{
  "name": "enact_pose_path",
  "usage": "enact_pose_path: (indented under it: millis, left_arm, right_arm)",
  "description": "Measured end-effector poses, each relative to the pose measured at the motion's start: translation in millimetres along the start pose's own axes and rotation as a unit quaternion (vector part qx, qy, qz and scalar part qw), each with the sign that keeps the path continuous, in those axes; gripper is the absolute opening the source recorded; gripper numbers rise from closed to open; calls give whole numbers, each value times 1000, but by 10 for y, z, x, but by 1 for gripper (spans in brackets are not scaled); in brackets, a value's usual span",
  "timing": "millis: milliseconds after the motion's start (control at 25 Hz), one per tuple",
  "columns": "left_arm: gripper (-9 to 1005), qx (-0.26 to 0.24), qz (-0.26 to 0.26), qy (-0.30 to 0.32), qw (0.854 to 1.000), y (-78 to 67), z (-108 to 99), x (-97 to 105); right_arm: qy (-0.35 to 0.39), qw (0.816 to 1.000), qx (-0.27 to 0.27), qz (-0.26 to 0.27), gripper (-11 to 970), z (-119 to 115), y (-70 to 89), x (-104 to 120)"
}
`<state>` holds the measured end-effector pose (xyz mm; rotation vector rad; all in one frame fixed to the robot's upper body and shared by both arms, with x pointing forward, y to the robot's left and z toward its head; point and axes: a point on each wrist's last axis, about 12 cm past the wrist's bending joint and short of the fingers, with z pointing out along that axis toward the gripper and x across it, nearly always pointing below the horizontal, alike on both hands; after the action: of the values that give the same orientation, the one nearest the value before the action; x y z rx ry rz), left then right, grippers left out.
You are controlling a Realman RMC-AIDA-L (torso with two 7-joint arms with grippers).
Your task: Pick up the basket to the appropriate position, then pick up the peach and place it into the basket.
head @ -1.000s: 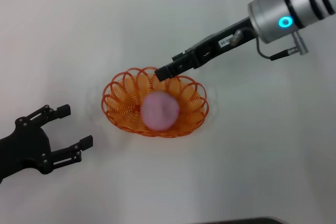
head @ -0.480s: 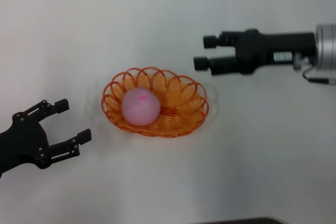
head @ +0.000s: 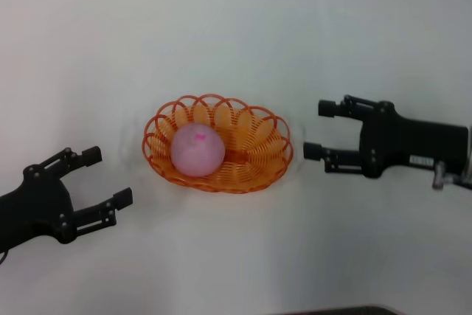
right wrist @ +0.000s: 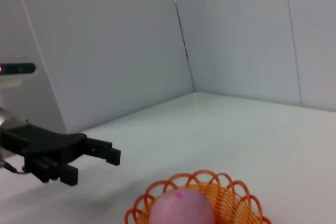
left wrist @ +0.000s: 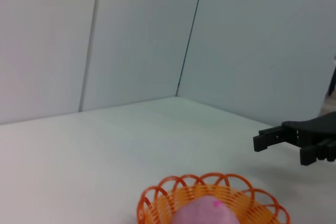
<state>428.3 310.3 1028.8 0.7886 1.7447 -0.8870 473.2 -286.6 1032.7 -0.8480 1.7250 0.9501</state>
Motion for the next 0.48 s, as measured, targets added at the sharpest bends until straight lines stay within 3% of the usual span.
enact_pose_path:
  millis: [280,480]
  left_arm:
    - [887,5,-3,23,1000,-18,16,67]
    - [887,0,-2,23,1000,-39,41,119]
  right_arm:
    - [-17,998,45,-30,864,-144,153,276]
    - [-6,998,59,-30,864,-173,179,362]
